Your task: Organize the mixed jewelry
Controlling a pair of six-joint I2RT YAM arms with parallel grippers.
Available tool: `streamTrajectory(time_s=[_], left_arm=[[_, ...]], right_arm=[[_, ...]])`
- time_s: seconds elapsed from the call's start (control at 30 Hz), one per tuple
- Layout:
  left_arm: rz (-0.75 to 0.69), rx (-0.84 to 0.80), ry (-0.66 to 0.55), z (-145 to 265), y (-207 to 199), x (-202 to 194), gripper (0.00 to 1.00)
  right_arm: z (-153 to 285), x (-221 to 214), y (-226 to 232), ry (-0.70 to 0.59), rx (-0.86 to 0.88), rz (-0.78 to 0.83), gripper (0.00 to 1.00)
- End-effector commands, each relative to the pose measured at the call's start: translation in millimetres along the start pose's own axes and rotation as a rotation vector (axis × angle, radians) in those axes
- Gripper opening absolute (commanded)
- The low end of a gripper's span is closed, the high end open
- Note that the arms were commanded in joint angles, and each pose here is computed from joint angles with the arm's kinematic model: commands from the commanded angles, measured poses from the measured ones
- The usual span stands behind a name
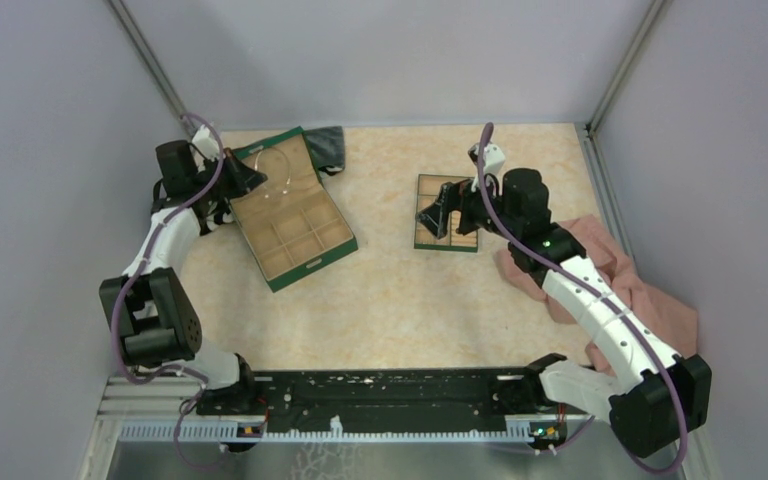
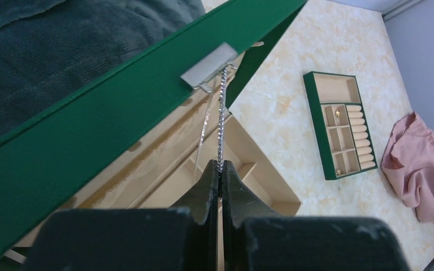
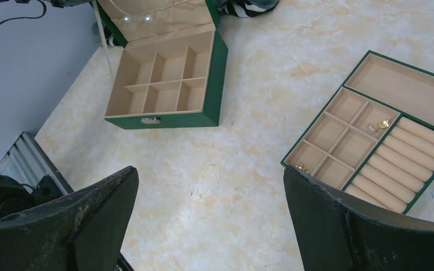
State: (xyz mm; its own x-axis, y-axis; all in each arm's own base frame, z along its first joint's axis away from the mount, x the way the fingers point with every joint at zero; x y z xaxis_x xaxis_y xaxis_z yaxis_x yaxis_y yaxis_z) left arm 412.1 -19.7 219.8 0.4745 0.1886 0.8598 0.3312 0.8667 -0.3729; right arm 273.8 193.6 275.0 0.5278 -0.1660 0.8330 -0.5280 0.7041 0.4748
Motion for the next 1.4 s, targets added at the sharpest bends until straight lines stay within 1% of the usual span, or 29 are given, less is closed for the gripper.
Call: streamTrajectory(time_s=[0.0, 0.23, 0.63, 0.67, 0.73, 0.8, 0.87, 0.9, 1.1, 1.37], left_arm=[[0.017, 0.015, -0.046, -4, 11, 16, 0.00], [0.060, 0.053, -0.036, -3, 23, 11, 0.00], [0.149, 0.093, 0.011, -9, 33, -12, 0.00], [0.159, 0.096, 0.018, -10, 34, -13, 0.02], [0.178, 0.103, 0.036, -11, 35, -15, 0.20], [0.196, 0.107, 0.055, -12, 36, -18, 0.36], [0.209, 0.115, 0.080, -11, 37, -22, 0.45], [0.212, 0.115, 0.087, -10, 36, -22, 0.47], [0.187, 0.120, 0.074, 8, 22, -14, 0.51], [0.093, 0.149, 0.036, 45, -2, 4, 0.52]], right_arm=[[0, 9, 6, -0.044, 0.028, 0.020, 0.99], [1, 8, 6, -0.044, 0.028, 0.019, 0.98], [-1, 6, 5, -0.039, 0.029, 0.014, 0.99], [-1, 6, 5, -0.039, 0.029, 0.014, 0.99], [-2, 6, 5, -0.038, 0.029, 0.014, 0.98], [-2, 6, 5, -0.037, 0.030, 0.014, 0.98], [-2, 6, 5, -0.039, 0.031, 0.012, 0.99], [-3, 6, 5, -0.038, 0.031, 0.011, 0.98], [-3, 4, 4, -0.037, 0.032, 0.007, 0.99], [-5, 2, 3, -0.038, 0.034, -0.003, 0.98]])
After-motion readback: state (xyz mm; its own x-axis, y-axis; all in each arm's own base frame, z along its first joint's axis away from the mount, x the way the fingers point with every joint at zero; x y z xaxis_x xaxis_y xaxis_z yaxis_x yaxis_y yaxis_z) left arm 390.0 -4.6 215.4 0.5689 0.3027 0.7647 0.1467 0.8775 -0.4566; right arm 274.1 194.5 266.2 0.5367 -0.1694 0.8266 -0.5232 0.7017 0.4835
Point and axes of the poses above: each gripper's point midway between its finger pads, its own z axis back along the fingers, its own y axis along the line the jaws close on, x = y × z, the point moved 3 cm from there along z, back along the fingers, and after that the axes turned 7 degrees about -z, right-handed, at the moved point
